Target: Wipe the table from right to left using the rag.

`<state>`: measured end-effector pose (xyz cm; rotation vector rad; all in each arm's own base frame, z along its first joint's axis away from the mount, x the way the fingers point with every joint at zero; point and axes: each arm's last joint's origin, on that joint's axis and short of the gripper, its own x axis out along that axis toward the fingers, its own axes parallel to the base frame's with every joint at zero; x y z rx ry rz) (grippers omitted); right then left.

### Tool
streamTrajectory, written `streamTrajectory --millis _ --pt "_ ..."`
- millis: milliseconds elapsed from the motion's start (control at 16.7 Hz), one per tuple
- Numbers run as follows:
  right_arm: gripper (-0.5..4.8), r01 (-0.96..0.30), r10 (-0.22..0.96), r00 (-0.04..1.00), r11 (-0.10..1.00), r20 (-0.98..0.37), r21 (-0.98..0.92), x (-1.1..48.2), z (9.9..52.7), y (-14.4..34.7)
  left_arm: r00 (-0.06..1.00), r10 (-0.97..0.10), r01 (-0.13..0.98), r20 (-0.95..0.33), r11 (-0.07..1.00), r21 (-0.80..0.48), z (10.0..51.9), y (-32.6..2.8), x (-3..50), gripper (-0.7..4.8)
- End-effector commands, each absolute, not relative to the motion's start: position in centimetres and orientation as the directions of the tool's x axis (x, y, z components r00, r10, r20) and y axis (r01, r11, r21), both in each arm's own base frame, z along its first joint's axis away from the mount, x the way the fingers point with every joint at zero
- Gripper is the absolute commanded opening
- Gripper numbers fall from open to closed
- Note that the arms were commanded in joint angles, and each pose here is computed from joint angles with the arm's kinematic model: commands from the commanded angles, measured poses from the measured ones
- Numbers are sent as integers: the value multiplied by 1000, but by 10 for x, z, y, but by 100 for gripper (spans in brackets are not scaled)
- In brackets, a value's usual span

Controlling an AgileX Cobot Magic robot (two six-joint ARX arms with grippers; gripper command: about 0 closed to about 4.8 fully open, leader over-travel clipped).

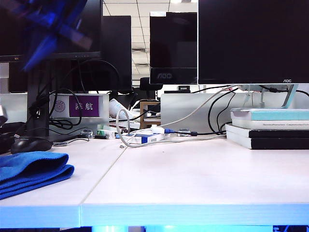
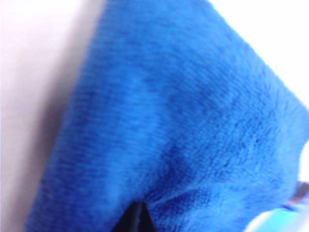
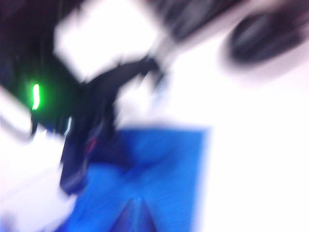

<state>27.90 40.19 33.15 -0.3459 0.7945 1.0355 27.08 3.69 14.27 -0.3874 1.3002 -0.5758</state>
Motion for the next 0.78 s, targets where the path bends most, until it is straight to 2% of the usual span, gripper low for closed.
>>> streamTrajectory --millis 60,120,300,540,780 --pt "-5 -836 682 427 548 -594 30 277 382 383 214 -546 246 -810 833 -496 165 26 269 -5" --pt "-6 -821 703 479 570 -526 15 275 408 368 261 -550 276 -793 830 -485 186 17 264 -5" --pt "-5 -796 692 555 602 -462 -55 276 443 340 364 -552 323 -750 830 -454 224 7 248 -5" --pt "-5 -763 636 596 638 -491 -99 283 453 318 511 -539 380 -670 840 -387 272 4 227 -5" --pt "-5 -747 593 594 657 -544 -99 282 458 297 681 -483 428 -550 873 -236 332 3 203 -5"
